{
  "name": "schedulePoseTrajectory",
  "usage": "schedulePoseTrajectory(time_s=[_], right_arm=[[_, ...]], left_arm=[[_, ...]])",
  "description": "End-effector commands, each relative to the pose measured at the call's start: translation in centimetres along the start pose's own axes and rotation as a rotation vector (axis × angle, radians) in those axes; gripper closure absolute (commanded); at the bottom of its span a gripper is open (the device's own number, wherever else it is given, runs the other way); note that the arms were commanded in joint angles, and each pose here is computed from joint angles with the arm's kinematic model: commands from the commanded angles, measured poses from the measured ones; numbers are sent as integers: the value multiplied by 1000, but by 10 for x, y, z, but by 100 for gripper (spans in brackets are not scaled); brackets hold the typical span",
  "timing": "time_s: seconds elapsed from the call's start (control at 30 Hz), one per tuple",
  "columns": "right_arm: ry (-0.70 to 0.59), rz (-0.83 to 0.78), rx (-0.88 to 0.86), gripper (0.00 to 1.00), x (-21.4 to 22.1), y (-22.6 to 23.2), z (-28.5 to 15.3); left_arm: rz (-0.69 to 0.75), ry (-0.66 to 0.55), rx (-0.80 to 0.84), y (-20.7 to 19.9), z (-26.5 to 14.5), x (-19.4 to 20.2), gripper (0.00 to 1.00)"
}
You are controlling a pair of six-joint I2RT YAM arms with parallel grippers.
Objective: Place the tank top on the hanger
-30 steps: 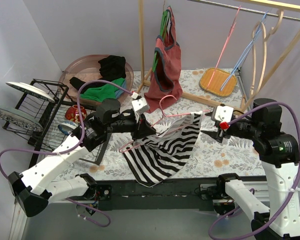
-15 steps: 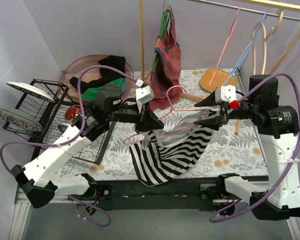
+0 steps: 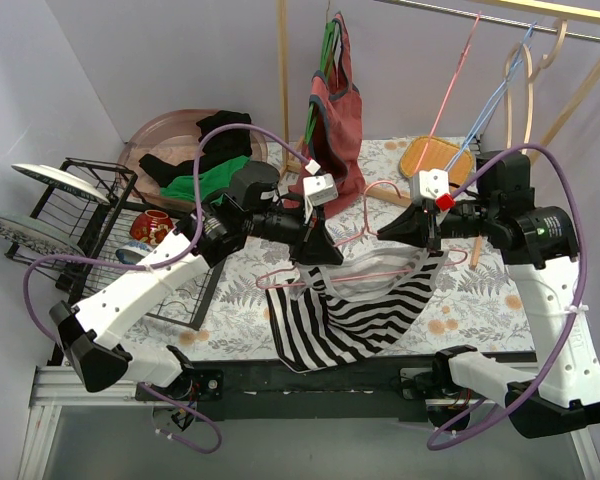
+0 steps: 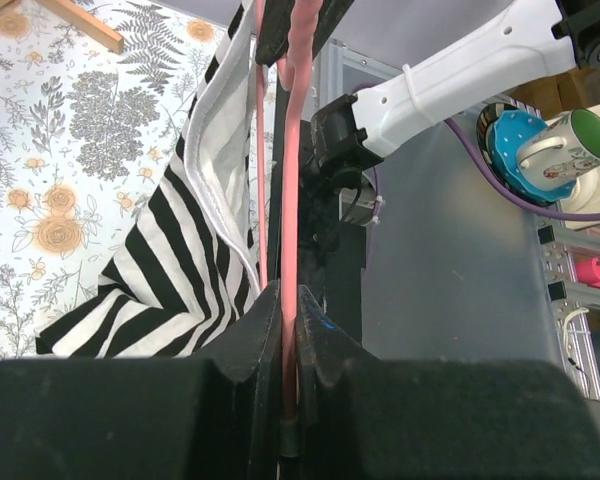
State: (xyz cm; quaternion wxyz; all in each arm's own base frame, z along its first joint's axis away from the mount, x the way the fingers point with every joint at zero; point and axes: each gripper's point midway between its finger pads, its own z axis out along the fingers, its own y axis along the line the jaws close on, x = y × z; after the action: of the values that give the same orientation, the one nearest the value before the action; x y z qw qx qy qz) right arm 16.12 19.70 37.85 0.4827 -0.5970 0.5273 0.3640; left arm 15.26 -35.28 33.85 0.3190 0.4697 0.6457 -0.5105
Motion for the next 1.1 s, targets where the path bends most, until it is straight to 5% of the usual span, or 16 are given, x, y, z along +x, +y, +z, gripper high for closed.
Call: schedulePoseTrajectory(time_s=[0.0,0.07,0.17,0.2,0.6,0.87,1.0,1.07], right_arm=[[-25,-5,-27,99,-14,19,-3],[-21,1,-21,99,-13,19,-4],[-17,21,-26,71,-6,20,-1],[-22,24,-30,69,-6,20,0],[0,84,-35,68,10,18,5],[21,60,43,54,6,12,-3],[1,96,-2,70,10,17,2],[-4,102,-12,95,10,18,3]], left_arm=[[126,-128,-7,-13,-10,-51,100],[132,-126,-8,-14,-12,-52,100],[137,-127,3,-18,-14,-54,100],[133,-125,4,-17,-14,-53,100],[139,-142,24,-21,-11,-58,100],[122,-165,20,-22,-14,-44,100],[103,-181,36,-22,-12,-35,100],[106,-188,35,-22,-12,-37,100]])
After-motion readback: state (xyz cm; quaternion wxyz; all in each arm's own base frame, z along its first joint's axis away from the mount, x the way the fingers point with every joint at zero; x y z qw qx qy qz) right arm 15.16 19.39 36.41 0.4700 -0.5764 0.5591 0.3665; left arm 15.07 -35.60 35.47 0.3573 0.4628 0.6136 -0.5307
